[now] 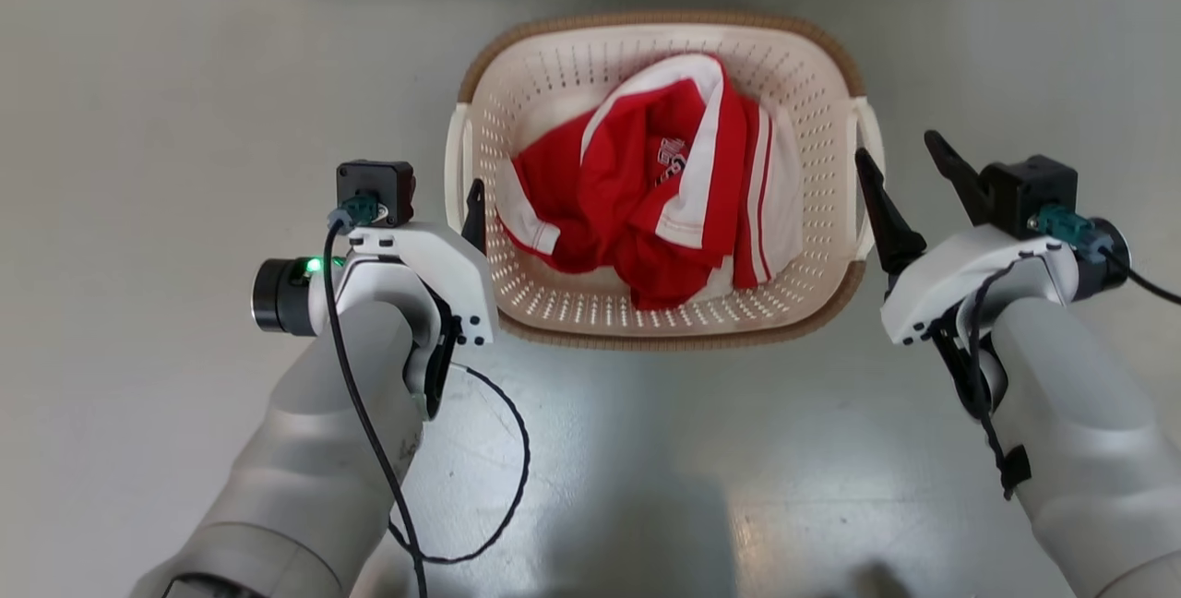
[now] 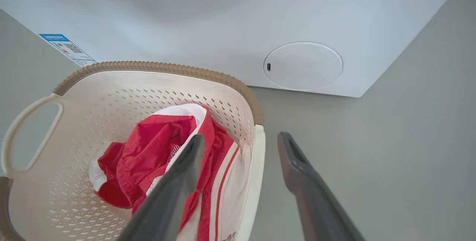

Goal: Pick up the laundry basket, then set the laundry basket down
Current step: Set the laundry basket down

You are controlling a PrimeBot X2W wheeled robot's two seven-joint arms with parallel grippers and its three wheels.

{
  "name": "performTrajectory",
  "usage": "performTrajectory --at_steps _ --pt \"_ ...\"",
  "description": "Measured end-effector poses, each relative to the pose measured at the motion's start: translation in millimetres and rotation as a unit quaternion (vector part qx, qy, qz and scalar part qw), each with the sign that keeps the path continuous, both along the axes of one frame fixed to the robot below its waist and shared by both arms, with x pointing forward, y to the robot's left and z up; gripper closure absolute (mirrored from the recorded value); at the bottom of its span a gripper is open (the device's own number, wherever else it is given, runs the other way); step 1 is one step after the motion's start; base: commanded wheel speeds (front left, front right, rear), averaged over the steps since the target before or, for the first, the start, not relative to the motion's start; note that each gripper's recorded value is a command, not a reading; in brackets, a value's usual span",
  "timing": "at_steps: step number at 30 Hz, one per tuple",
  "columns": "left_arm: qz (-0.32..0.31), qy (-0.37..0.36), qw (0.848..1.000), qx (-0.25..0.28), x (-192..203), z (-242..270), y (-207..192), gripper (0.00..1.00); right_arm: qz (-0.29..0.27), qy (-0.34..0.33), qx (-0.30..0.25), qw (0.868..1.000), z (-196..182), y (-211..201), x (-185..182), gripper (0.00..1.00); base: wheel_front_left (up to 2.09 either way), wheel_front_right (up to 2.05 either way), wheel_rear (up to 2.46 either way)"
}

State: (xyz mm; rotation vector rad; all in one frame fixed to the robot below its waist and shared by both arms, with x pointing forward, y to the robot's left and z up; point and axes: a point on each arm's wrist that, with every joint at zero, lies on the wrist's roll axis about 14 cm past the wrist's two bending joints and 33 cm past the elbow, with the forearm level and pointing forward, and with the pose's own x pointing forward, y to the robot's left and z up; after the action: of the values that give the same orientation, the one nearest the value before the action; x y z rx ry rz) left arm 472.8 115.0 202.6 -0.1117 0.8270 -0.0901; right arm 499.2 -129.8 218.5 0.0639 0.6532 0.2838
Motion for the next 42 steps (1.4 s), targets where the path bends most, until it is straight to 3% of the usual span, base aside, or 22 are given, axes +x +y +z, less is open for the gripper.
performTrajectory --at_steps 22,42 --pt "0.031 -0.156 0.987 -0.009 -13.9 135.9 17.3 0.00 -0.018 -0.150 -0.035 0.988 148.7 -28.8 -16.2 0.00 0.00 0.00 0.00" --pt "0.072 -0.273 0.959 -0.009 -65.8 218.3 54.4 0.00 -0.048 -0.300 -0.040 0.952 263.6 -48.1 -67.8 0.00 0.00 0.00 0.00"
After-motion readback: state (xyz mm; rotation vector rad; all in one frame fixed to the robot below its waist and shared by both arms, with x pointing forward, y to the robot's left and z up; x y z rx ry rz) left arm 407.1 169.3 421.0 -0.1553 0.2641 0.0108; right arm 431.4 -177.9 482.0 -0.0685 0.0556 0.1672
